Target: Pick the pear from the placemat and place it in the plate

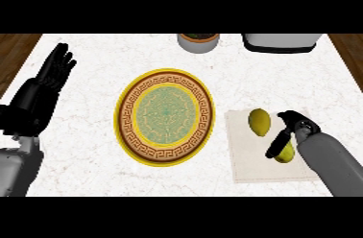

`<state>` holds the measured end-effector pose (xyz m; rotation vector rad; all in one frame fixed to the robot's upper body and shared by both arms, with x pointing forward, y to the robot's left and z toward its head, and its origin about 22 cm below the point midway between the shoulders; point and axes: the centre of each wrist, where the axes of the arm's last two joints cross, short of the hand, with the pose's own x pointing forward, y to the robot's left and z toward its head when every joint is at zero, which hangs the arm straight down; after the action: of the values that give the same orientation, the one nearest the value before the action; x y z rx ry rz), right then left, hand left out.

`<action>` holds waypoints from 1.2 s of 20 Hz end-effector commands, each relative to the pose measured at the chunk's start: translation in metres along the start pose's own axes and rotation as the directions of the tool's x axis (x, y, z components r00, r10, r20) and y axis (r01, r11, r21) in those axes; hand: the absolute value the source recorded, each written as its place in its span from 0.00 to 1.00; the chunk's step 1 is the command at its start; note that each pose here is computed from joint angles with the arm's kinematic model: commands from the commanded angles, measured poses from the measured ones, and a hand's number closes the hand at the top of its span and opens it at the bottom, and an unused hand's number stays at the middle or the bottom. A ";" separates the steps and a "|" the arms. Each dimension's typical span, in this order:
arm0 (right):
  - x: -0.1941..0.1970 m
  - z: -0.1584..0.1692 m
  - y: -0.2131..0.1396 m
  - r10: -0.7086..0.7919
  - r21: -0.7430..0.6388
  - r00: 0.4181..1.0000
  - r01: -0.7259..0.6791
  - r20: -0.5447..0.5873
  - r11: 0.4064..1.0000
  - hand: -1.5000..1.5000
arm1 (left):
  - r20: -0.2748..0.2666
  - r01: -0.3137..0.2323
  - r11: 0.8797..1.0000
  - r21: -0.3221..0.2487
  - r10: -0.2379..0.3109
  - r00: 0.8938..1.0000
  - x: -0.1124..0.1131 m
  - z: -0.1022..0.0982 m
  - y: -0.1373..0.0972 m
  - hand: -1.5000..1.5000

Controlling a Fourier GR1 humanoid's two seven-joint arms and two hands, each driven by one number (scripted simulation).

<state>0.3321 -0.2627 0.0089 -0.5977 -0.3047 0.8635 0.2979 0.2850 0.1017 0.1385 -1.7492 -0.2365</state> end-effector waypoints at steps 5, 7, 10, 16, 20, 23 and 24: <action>-0.035 0.006 0.037 0.074 -0.287 0.997 -0.065 0.021 0.956 1.00 | -0.005 0.015 1.000 0.022 -0.015 1.000 0.002 0.002 0.015 0.50; -0.049 0.021 0.049 0.075 -0.396 0.995 -0.042 0.069 0.917 1.00 | -0.035 0.009 0.999 0.041 -0.008 0.999 -0.010 0.013 0.022 0.50; -0.077 0.035 0.064 0.120 -0.539 0.985 -0.036 0.121 0.842 1.00 | -0.041 -0.007 0.999 0.039 0.009 0.999 -0.003 0.013 0.010 0.50; -0.106 0.077 0.070 0.122 -0.724 0.974 0.055 0.191 0.688 1.00 | -0.023 0.017 0.999 0.044 -0.016 1.000 0.013 0.011 0.004 0.50; -0.101 0.138 0.068 0.111 -0.702 0.926 0.191 0.360 0.686 1.00 | -0.026 0.014 0.999 0.034 -0.013 1.000 -0.003 0.011 0.015 0.50; -0.093 0.169 0.079 0.147 -0.703 0.857 0.294 0.493 0.647 1.00 | -0.006 0.012 1.000 0.029 -0.012 1.000 0.006 0.005 -0.004 0.50; -0.088 0.174 0.073 0.165 -0.701 0.831 0.322 0.531 0.637 1.00 | -0.026 0.004 1.000 0.025 -0.004 1.000 0.000 0.000 0.010 0.50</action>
<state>0.1628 -0.2490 0.0739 -1.1612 -1.1122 0.8134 0.2905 0.2911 0.1022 0.1762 -1.7353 -0.2122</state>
